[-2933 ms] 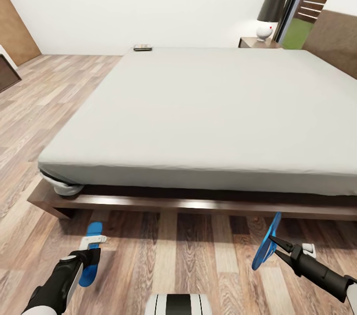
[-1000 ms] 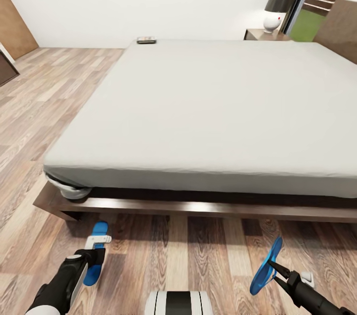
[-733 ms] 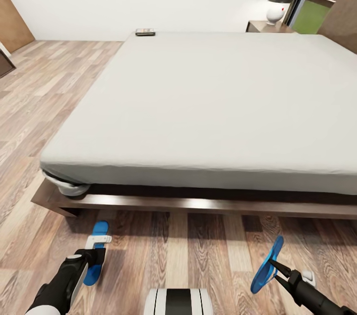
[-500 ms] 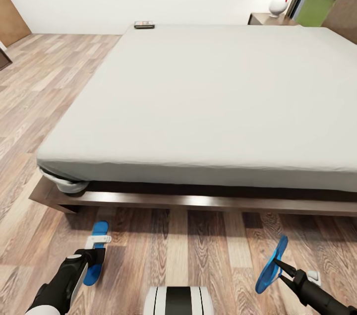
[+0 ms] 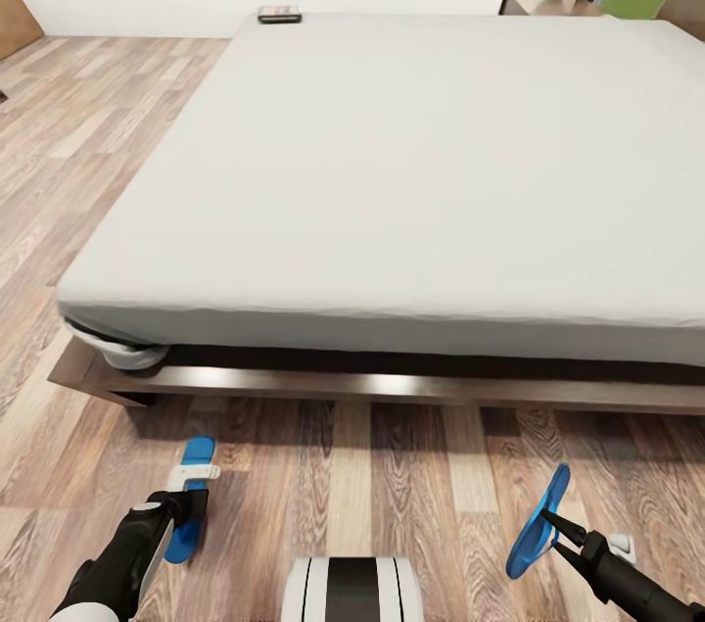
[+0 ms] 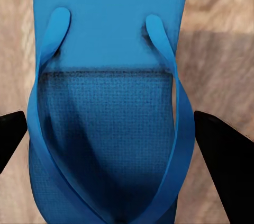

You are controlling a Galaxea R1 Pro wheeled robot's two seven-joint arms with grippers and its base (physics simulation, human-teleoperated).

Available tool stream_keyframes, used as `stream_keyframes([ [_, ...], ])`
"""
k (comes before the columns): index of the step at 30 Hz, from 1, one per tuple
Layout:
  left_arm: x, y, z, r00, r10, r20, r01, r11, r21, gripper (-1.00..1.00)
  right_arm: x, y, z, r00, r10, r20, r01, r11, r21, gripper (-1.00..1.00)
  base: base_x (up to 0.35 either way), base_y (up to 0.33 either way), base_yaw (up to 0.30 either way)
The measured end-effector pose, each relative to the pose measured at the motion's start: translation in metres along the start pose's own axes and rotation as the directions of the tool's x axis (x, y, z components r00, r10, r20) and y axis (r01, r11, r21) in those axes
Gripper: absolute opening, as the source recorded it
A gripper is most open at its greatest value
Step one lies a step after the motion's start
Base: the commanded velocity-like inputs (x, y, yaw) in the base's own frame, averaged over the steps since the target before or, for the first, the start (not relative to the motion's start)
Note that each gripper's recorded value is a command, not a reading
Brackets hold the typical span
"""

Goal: In the bedroom, move the book from the bed onto either nightstand, and place the two sandals side by side next to the bed.

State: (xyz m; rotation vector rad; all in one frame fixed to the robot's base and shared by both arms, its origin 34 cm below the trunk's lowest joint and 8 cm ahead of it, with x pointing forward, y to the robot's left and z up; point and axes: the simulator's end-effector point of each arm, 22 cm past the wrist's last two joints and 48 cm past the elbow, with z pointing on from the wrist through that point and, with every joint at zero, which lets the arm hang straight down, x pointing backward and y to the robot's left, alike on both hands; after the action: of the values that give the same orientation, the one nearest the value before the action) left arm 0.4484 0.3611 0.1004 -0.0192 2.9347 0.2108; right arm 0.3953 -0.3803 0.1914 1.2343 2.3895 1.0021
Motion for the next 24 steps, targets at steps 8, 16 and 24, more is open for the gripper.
stream_keyframes([
  [8, 0.015, -0.003, 0.010, 0.999, 0.004, -0.032, -0.004, 1.000, 0.002, -1.00, 0.005, -0.014, 0.002, 1.000, 0.015, -0.013, -0.015, 1.000, 0.026, -1.00, 0.000, 0.000, 0.000],
  [16, 0.027, -0.004, 0.016, 0.998, 0.007, -0.056, -0.007, 1.000, 0.002, -1.00, 0.009, -0.024, 0.004, 0.999, 0.028, -0.022, -0.027, 0.999, 0.045, -1.00, 0.000, 0.000, 0.000],
  [24, 0.026, -0.001, 0.017, 0.999, 0.005, -0.049, -0.005, 1.000, -0.002, -1.00, 0.009, -0.024, 0.004, 0.999, 0.028, -0.021, -0.027, 0.999, 0.045, -1.00, 0.000, 0.000, 0.000],
])
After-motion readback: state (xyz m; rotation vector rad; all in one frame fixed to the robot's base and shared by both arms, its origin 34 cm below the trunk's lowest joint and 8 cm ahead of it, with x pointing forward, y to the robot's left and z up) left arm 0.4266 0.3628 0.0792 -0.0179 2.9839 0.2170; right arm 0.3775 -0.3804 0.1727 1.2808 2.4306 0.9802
